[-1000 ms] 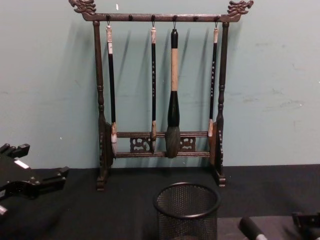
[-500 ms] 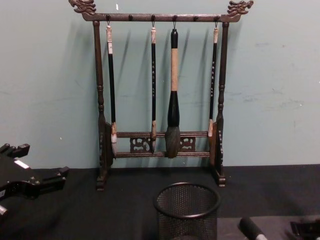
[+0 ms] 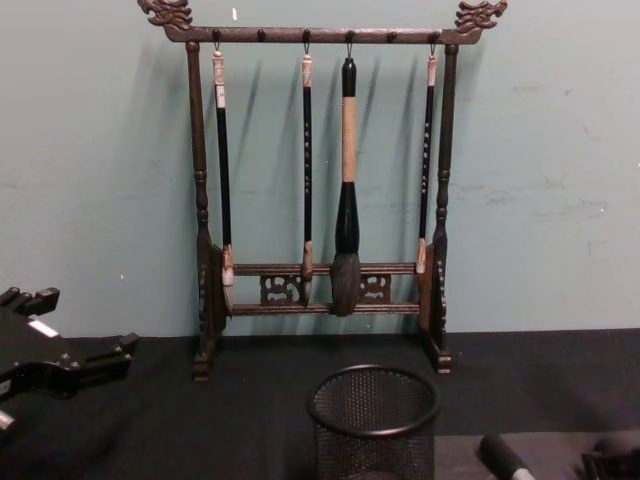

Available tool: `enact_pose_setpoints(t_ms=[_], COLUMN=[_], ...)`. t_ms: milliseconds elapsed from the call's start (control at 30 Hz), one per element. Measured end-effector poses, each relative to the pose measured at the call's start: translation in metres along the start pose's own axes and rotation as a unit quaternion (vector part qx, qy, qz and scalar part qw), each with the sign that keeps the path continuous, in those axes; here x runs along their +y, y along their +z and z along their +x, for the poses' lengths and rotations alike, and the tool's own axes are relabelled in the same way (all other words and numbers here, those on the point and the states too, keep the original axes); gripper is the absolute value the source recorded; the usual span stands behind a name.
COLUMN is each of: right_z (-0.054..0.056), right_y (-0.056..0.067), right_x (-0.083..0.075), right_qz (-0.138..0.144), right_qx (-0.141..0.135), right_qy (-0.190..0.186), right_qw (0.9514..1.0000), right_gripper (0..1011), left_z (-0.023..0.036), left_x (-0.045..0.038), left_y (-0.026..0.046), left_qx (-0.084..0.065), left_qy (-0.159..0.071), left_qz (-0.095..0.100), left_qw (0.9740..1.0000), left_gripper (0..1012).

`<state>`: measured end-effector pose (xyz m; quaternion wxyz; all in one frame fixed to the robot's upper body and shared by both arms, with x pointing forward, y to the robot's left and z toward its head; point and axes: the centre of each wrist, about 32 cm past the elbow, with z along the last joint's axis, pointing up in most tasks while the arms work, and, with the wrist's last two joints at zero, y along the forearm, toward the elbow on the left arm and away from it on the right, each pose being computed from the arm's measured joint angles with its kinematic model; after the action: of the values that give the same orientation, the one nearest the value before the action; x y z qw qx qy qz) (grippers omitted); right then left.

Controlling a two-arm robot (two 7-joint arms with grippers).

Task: Pick up the water-based marker from the table and place it into the pen holder.

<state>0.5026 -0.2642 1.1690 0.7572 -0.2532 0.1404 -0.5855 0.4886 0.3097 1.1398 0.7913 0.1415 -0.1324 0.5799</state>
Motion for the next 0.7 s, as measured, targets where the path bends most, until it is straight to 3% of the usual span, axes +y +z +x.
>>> enact_pose_setpoints(t_ms=[700], right_z=[0.0003], right_y=[-0.0014], right_x=[0.0002], right_qz=[-0.001], right_qx=[-0.001], right_qy=[0.002], right_qw=[1.0000], right_gripper=[1003], left_z=[0.0000], left_x=[0.0000], left_y=[0.0000], left_qx=[0.000], left_qy=[0.000], left_qz=[0.000], left_qw=[1.0000], left_gripper=[1001])
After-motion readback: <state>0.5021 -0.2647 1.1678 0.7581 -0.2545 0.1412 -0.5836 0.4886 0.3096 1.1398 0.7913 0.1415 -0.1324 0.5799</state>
